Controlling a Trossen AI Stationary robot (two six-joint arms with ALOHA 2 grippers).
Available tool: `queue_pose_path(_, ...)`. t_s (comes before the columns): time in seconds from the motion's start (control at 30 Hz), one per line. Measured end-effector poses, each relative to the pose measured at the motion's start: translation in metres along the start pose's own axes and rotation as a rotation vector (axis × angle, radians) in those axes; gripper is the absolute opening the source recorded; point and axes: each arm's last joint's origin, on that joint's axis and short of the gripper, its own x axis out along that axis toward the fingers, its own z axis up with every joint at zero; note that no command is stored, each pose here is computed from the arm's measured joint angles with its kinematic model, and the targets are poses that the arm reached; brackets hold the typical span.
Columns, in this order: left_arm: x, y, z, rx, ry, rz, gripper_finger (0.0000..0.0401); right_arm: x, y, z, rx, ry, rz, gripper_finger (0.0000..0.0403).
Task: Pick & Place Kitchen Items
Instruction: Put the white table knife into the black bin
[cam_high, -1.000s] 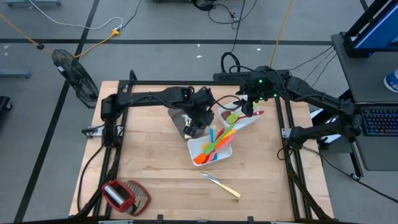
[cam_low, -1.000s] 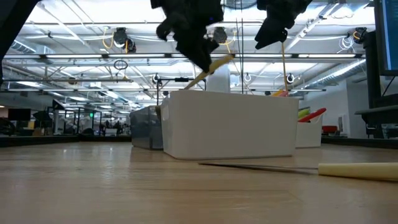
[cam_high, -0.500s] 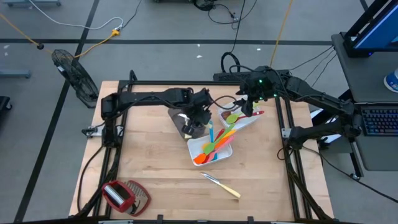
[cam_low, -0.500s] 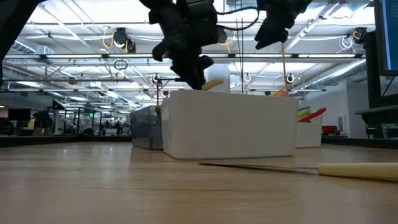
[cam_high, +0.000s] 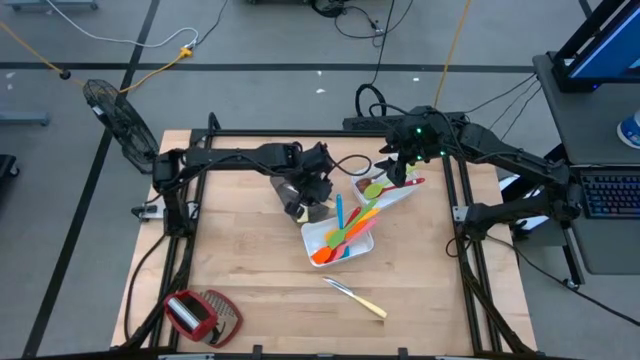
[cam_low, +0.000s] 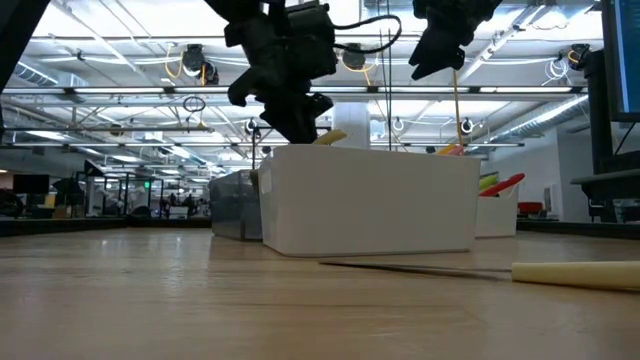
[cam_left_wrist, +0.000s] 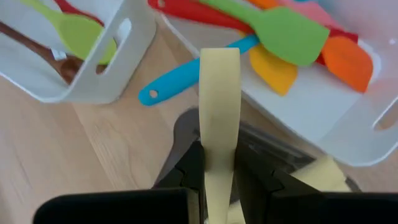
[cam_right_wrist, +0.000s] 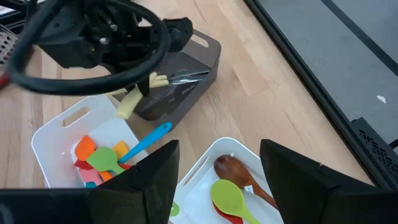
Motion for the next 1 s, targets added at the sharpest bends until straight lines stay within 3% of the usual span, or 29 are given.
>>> queue_pose_path(0.33,-0.001,-0.001,-0.006,-0.077,0.034,-0.033,0.0063,0.000,0.000,0.000,-0.002,-0.001,0.000,0.0220)
queue_pose_path(0.57,-0.003,0.005,-0.013,-0.182,0.041,-0.032,0.0119,0.000,0.000,0.000,-0.003,-0.001,0.000,0.0223)
queue_pose_path(1.0,-0.008,-0.002,-0.011,-0.224,0.077,-0.028,0.0238,0.000,0.000,0.000,-0.004,-0.001,0.004,0.0224)
